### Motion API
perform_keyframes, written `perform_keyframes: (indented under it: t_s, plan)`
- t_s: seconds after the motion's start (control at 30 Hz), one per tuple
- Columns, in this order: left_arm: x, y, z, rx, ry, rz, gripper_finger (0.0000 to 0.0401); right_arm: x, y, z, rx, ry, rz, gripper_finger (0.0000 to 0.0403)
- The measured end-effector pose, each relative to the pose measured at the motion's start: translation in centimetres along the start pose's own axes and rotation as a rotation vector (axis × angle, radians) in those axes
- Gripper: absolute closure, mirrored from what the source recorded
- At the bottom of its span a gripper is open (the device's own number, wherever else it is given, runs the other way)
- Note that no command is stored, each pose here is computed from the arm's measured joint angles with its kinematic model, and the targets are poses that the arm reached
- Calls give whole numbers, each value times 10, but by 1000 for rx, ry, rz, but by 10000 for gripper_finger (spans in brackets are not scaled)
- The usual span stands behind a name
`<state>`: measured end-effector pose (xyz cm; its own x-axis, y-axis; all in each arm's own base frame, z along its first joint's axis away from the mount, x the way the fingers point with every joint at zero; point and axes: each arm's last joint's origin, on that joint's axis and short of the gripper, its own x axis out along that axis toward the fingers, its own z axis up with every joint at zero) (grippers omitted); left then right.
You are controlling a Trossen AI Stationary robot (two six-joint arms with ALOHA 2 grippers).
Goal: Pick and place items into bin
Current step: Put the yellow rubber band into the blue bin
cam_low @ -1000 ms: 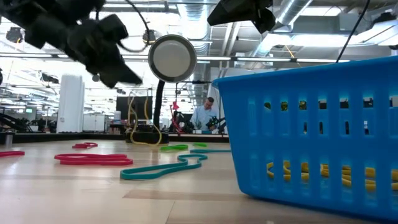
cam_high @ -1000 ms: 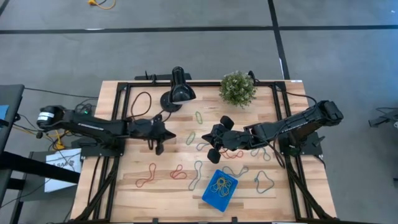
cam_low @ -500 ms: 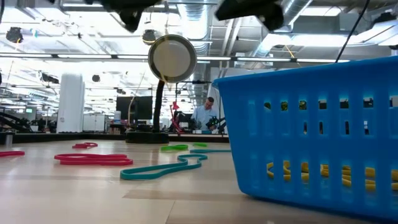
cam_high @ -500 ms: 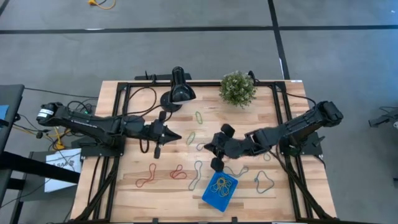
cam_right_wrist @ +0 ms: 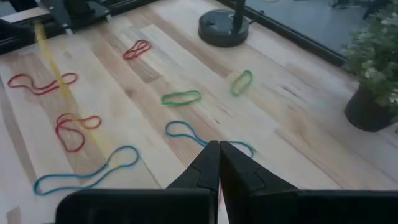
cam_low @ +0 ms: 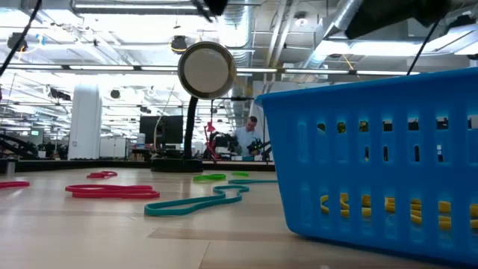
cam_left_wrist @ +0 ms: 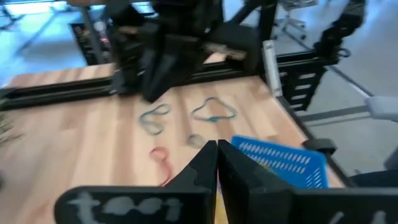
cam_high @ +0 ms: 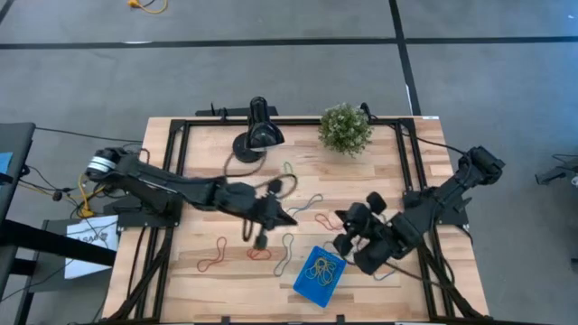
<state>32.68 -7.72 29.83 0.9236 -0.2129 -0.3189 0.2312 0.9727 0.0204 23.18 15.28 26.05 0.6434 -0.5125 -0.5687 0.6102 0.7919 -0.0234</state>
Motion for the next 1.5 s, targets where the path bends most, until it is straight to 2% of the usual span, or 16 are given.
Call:
perform_keyframes:
  t_s: [0.1,0.3,0.4,0.47,0.6,0.77,0.87,0.97,1.1,1.23,1.37,1.5]
  plan:
    - [21,-7,7,-3,15,-30,401,-9,2,-6,-2,-23,11,400]
    - [57,-21,-8,-29,115,-77,401,-21,5,-13,-34,-78,33,400]
    - [63,-25,-16,-29,150,-91,401,-25,5,-15,-43,-88,42,400]
    - [61,-24,-16,-13,168,-63,401,-24,6,-15,-44,-87,43,400]
    - [36,-17,-7,36,230,91,401,-22,5,-13,-64,-84,34,400]
    - [-19,-9,12,85,310,250,401,-5,4,-3,-154,14,45,398]
    - [-53,-6,21,82,335,273,401,13,3,8,-151,118,92,390]
    - [-79,-6,20,81,410,222,401,29,2,21,-162,154,137,375]
    - [-80,-11,-5,97,528,157,397,43,-2,34,-195,125,143,356]
    - [-60,-16,-45,159,625,108,367,48,-5,38,-179,121,130,349]
    - [-30,-22,-74,183,552,26,319,51,-6,40,-121,120,121,349]
    - [1,-31,-94,232,467,-129,275,51,-6,40,-116,117,124,349]
